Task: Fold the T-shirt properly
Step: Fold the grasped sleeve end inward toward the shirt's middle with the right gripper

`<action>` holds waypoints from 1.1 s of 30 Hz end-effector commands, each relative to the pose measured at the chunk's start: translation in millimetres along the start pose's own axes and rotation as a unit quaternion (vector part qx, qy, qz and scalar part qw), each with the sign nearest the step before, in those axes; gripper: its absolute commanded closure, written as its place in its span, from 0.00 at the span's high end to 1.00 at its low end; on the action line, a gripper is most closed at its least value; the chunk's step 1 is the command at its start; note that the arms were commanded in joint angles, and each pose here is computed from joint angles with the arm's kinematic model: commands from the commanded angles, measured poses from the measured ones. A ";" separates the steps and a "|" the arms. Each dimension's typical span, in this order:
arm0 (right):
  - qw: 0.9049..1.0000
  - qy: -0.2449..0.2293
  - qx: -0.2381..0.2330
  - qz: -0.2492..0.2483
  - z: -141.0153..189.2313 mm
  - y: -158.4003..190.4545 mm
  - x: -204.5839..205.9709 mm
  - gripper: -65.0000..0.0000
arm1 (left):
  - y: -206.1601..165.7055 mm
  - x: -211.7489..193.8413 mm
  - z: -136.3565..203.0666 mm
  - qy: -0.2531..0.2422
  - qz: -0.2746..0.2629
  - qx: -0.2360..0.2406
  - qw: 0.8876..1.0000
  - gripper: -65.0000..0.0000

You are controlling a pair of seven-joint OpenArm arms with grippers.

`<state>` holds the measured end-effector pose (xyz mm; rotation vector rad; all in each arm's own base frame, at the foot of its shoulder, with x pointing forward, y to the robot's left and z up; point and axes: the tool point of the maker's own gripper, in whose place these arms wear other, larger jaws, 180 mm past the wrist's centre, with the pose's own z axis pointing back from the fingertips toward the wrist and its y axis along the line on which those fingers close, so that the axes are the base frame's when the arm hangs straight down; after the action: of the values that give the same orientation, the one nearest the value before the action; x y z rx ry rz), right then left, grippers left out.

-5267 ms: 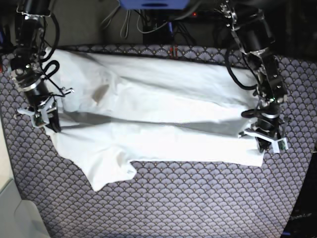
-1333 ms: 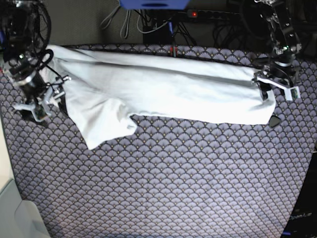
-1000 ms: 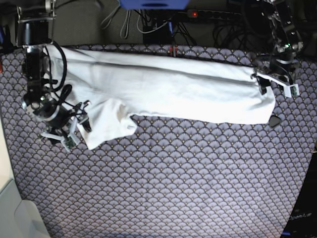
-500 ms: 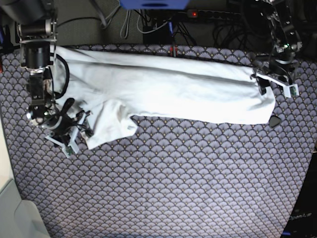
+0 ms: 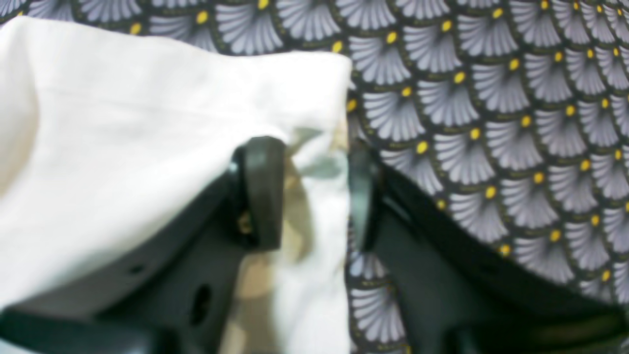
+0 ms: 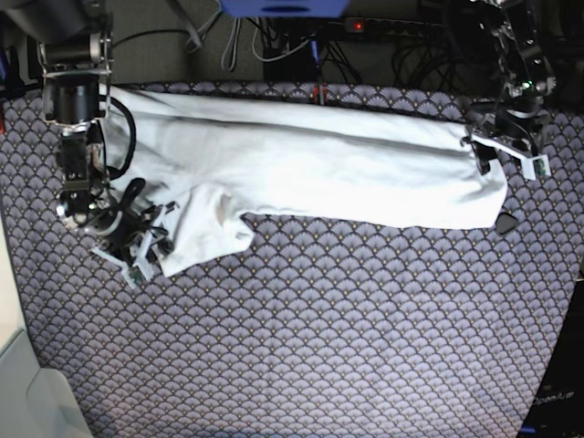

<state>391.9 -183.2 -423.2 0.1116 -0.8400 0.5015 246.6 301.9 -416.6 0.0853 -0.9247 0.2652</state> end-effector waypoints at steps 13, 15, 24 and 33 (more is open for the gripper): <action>0.994 -0.075 0.003 0.077 47.8 11.2 40.5 0.00 | 3.7 8.9 0.7 -0.012 -0.007 0.003 1.000 0.66; 0.991 -0.093 -0.004 0.094 64.3 18.6 47.0 0.00 | 3.5 9.6 0.4 -0.013 -0.007 0.002 1.000 0.66; 0.985 -0.106 -0.028 0.131 143.7 54.4 24.7 0.00 | 3.4 12.0 -0.7 -0.015 -0.006 0.002 1.000 0.66; 0.993 -0.041 -0.048 0.102 187.9 62.7 -35.8 0.00 | 2.2 15.8 -6.0 -0.018 -0.004 0.001 1.000 0.66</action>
<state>210.0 -197.2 -340.3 -0.0438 -0.9189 0.6450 256.4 302.6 -415.4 0.0815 -0.9348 0.2682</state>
